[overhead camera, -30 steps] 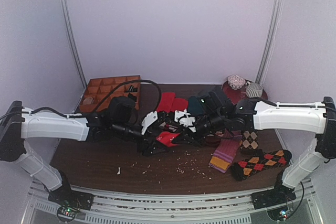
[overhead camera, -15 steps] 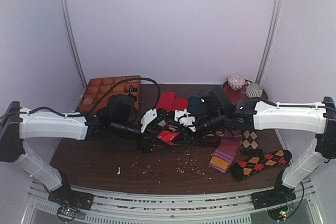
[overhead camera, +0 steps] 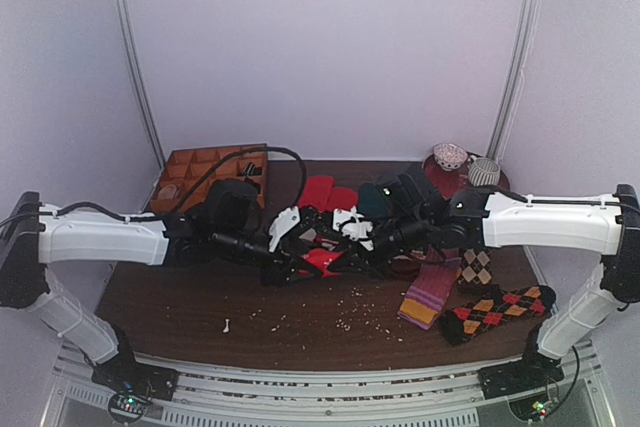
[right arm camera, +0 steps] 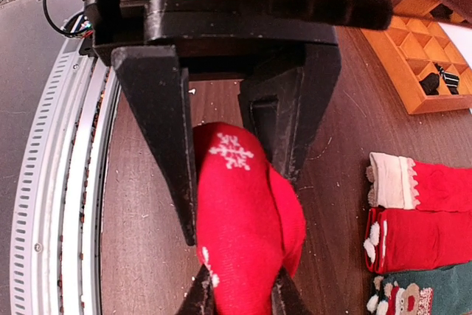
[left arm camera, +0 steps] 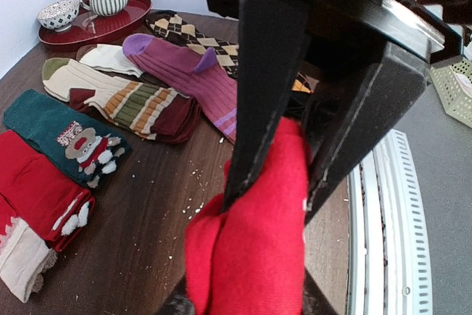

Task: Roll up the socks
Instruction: Pass from the right arm to the left

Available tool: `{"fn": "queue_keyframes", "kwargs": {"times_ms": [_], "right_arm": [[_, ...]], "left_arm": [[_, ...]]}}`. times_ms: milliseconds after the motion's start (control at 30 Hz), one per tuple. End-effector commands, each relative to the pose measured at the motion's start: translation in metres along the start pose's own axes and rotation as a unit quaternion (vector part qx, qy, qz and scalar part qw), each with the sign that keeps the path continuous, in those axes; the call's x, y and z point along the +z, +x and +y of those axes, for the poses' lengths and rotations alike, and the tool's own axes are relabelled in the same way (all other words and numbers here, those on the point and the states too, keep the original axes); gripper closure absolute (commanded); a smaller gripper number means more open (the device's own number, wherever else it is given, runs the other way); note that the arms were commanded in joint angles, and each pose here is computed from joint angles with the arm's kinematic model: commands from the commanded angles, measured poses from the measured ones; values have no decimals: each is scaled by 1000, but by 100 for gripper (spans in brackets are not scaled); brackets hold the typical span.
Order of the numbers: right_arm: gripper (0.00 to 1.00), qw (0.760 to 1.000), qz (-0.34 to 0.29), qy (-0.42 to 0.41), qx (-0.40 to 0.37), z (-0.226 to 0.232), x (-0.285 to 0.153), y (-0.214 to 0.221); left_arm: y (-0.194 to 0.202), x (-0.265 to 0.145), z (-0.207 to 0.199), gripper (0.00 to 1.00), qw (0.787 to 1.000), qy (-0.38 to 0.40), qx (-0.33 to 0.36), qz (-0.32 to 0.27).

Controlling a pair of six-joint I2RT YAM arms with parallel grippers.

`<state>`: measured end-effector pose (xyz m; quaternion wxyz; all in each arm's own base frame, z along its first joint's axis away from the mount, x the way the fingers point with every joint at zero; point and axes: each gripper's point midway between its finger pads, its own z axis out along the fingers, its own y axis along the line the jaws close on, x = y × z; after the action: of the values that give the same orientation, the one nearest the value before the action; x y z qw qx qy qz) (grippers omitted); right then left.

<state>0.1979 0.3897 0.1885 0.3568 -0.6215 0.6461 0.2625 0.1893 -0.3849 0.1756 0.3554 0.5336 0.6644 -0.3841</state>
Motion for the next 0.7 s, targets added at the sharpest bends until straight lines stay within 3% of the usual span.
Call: {"fn": "queue_keyframes", "kwargs": {"times_ms": [0,33,100,300,500,533,600,633,667], "right_arm": [[100,1000,-8,1,16,-1,1,-7],[100,1000,-9,0,18,-1,1,-8],[100,1000,-12,1,23,-2,3,-9],[100,999,-14,8,37,-8,9,-13],[100,999,-5,30,45,-18,11,-13],[100,999,-4,30,45,-18,11,-12],[100,999,-2,24,45,-16,12,-11],[100,999,-1,20,45,-15,13,-11],[100,999,-1,16,44,-14,13,-11]], "left_arm": [[-29,3,-4,74,998,17,42,-38],[-30,3,-5,79,998,20,43,-40],[-31,5,-6,100,998,27,44,-41],[-38,10,-9,100,996,45,58,-50],[-41,9,3,100,997,14,53,-45],[-40,8,3,96,997,13,55,-45],[-41,4,0,58,997,12,64,-51],[-43,2,-1,49,996,12,69,-56],[-45,0,-4,30,995,16,76,-61]]}}
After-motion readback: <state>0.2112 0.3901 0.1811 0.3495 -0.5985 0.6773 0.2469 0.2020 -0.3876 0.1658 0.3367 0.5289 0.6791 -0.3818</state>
